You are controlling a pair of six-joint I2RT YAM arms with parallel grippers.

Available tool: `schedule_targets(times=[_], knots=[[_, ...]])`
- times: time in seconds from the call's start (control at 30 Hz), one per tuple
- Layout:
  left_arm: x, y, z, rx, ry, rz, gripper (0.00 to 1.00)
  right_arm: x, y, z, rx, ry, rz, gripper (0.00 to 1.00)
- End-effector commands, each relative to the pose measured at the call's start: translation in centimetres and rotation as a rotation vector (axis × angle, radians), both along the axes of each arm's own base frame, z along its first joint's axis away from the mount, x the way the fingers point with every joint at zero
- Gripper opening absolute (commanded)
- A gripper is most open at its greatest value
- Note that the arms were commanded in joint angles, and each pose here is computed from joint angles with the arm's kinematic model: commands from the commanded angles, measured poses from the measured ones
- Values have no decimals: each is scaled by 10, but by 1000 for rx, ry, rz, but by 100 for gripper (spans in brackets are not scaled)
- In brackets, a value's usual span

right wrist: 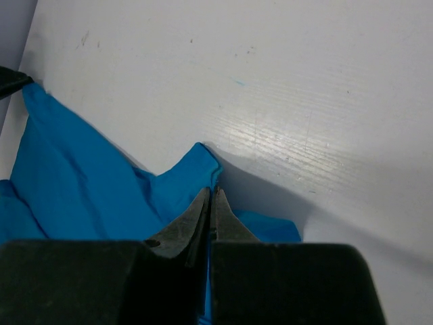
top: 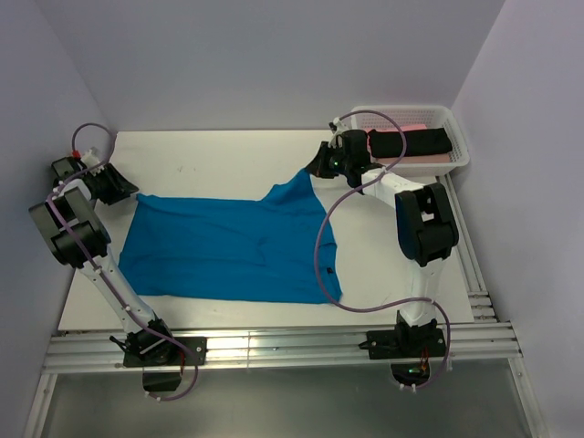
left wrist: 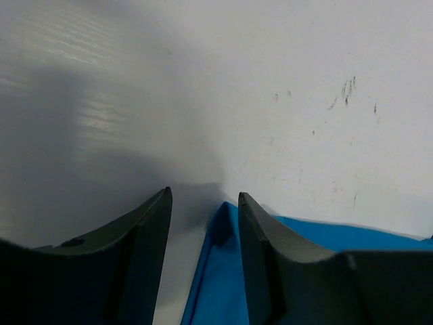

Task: Roll the t-shirts
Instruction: Fold the tshirt

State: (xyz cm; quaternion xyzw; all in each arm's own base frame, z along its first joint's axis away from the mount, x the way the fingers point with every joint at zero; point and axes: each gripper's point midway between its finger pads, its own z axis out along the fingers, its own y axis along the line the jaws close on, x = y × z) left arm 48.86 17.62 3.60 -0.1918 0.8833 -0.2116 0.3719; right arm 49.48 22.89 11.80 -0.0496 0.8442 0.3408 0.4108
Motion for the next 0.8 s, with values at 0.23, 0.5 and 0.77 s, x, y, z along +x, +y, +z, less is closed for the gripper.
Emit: schedule_targets(times=[0.23,0.5,0.77], knots=[[0,-6,38,102,-100,-138,49,12,0,24,20,-55,0,0],[-4,-23,80,441,-181,-256,49,9,-1,23,12,-49,5,0],[2,-53,76,583,-156,-568,47,8,-2,23,8,-47,9,0]])
